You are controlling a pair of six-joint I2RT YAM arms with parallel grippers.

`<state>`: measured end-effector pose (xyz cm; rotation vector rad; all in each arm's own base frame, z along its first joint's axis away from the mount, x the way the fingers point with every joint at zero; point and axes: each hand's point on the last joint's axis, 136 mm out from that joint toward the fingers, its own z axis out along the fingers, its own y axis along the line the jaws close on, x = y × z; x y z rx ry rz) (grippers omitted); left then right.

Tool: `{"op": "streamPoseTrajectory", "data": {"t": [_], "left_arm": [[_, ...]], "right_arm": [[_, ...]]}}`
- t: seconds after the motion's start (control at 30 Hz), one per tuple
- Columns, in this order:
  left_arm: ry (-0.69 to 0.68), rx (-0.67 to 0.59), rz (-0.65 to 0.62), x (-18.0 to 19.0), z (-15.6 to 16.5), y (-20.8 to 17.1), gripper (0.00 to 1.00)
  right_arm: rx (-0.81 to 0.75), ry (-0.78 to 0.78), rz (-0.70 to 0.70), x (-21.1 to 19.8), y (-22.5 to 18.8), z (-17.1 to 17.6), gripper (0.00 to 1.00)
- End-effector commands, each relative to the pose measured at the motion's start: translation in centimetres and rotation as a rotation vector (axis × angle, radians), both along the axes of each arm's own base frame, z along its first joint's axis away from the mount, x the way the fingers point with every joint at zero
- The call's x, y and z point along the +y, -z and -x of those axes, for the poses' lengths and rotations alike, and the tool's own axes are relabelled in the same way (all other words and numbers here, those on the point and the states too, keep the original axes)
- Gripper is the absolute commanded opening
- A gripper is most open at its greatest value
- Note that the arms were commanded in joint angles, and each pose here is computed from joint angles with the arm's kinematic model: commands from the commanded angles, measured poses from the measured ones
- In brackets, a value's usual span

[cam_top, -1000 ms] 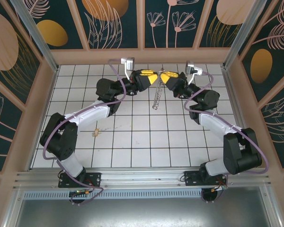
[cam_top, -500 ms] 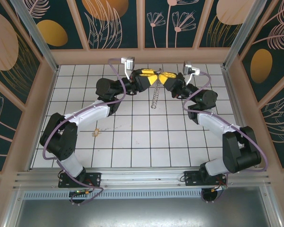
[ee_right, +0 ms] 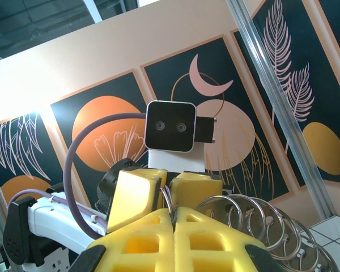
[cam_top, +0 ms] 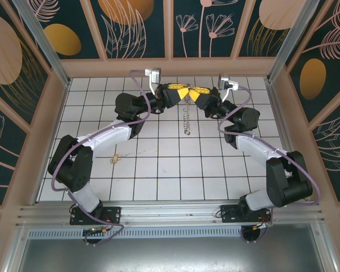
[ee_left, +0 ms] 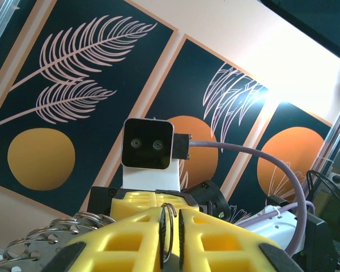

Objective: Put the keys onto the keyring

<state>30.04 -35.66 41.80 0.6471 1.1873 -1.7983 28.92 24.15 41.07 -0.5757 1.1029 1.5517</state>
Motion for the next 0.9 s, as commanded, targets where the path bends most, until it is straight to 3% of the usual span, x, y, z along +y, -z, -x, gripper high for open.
{"op": "streamPoseTrajectory", "data": {"t": [0.0,0.13,0.23,0.3,0.87], "left_arm": [[0.004,-0.060,0.019,0.1,0.7,-0.6,0.12],[-0.002,-0.059,0.016,0.1,0.5,-0.5,0.08],[-0.010,-0.054,0.011,0.0,0.4,-0.3,0.21],[-0.021,-0.053,0.004,0.1,0.4,-0.2,0.25],[-0.074,-0.057,-0.027,0.4,0.2,0.6,0.22]], "right_arm": [[-0.078,0.001,-0.033,-0.2,-2.2,0.8,0.00],[-0.076,0.002,-0.032,-0.2,-2.1,0.8,0.00],[-0.076,0.007,-0.031,-0.2,-2.1,0.7,0.00],[-0.073,0.008,-0.029,-0.2,-2.0,0.7,0.00],[-0.069,0.015,-0.028,-0.2,-1.9,0.6,0.00]]}}
